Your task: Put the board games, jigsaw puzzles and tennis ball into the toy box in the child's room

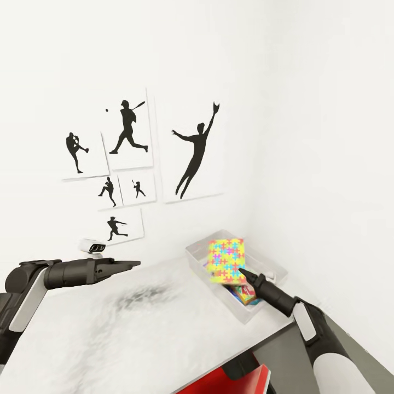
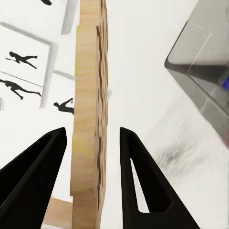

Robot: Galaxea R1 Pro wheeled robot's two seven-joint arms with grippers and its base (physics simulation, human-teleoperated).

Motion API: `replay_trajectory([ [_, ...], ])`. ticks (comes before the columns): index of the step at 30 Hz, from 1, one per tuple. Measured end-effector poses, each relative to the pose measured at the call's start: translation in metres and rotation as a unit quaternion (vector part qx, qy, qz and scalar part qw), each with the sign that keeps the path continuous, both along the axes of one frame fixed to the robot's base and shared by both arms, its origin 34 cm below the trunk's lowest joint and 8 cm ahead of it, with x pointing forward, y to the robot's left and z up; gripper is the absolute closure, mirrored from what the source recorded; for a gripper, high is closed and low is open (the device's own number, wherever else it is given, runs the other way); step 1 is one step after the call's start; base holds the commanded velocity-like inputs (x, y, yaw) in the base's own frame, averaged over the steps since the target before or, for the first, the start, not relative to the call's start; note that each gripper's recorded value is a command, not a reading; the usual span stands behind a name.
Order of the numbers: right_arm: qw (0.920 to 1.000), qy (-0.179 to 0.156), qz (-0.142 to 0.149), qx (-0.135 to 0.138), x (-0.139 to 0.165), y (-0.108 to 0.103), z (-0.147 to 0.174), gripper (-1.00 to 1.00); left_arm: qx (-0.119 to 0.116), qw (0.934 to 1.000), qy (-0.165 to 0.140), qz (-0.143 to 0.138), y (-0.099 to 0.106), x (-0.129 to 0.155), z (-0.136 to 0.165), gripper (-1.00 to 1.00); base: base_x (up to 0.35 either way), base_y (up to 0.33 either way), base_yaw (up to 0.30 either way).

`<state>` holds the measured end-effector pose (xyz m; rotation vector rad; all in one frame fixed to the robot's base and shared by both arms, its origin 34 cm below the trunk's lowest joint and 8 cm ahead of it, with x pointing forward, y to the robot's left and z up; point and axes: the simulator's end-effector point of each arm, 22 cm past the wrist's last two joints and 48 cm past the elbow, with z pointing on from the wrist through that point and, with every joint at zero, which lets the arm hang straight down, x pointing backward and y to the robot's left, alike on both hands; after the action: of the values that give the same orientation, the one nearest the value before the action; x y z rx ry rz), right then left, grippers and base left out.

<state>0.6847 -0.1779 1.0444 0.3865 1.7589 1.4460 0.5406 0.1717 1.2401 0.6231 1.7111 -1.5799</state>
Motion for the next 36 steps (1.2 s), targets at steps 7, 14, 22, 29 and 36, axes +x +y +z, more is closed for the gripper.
replay_trajectory([
  [7,0.9999,-0.011,-0.007,0.001,0.0,-0.02,0.005,1.0,0.0,1.0,0.0,0.0,0.0,0.0,0.0,-1.0,0.0,0.0,0.0],
  [14,0.9997,-0.021,-0.01,-0.001,-0.001,-0.037,0.011,1.0,0.0,1.0,0.0,0.0,0.0,0.0,0.0,-1.0,0.0,0.0,0.0],
  [22,0.9992,-0.023,-0.031,0.01,0.001,-0.054,0.014,1.0,0.0,1.0,0.0,0.0,0.0,0.0,0.0,-1.0,0.0,0.0,0.0],
  [29,0.9991,-0.025,-0.033,0.011,0.002,-0.055,0.016,1.0,0.0,1.0,0.0,0.0,0.0,0.0,0.0,-1.0,0.0,0.0,0.0],
  [36,0.999,-0.025,-0.035,0.011,0.002,-0.057,0.016,1.0,0.001,1.0,0.0,0.0,0.0,0.0,0.0,-1.0,0.0,0.0,0.0],
])
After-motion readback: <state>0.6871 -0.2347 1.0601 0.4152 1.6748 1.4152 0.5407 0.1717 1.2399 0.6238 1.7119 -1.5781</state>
